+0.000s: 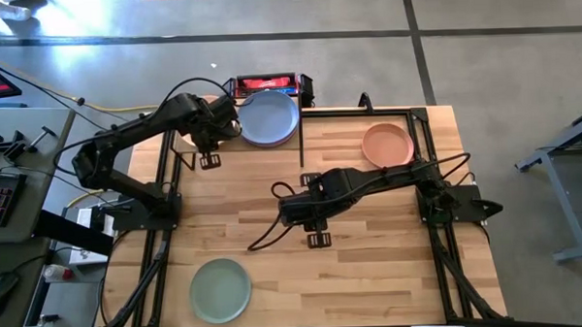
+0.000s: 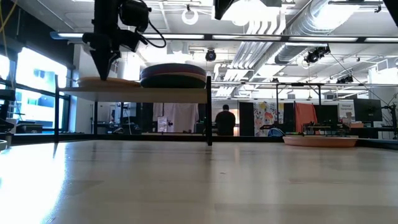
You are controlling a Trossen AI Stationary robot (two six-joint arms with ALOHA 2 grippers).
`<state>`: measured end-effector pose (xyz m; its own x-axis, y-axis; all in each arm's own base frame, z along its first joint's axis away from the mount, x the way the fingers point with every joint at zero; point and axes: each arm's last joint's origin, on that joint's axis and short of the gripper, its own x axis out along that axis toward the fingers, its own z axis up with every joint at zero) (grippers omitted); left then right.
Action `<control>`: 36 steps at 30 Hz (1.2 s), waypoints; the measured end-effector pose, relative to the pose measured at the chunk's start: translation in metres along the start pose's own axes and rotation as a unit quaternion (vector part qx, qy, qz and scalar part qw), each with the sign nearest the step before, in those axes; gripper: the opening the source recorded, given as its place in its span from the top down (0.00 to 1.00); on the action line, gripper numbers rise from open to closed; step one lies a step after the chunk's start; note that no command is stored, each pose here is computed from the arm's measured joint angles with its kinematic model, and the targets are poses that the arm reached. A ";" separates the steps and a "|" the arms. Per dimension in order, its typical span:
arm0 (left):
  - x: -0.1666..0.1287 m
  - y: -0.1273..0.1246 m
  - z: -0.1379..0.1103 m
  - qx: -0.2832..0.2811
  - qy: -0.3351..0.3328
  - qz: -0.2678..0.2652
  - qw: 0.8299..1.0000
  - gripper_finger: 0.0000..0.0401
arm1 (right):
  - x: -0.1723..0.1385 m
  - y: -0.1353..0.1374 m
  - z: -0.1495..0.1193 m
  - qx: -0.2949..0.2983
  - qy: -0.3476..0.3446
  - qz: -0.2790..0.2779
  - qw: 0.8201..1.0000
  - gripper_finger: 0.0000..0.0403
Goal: Place and stack plates onto a shelf
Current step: Put the light orange plate on top the white plate on the shelf, then stack the light brown plate on top the light orange plate on the shelf
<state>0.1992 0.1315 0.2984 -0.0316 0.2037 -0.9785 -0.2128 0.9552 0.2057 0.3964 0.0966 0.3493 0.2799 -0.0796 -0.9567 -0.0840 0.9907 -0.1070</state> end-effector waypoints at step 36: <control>-0.023 -0.006 -0.021 -0.071 -0.036 0.028 0.996 0.78 | 0.005 -0.006 -0.003 -0.019 0.021 -0.019 0.999 0.67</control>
<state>0.1805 0.1165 0.3195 0.0209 0.2751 -0.9612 -0.3490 0.9029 0.2509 0.3955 0.0901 0.3447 0.2429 -0.1219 -0.9624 -0.1112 0.9820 -0.1524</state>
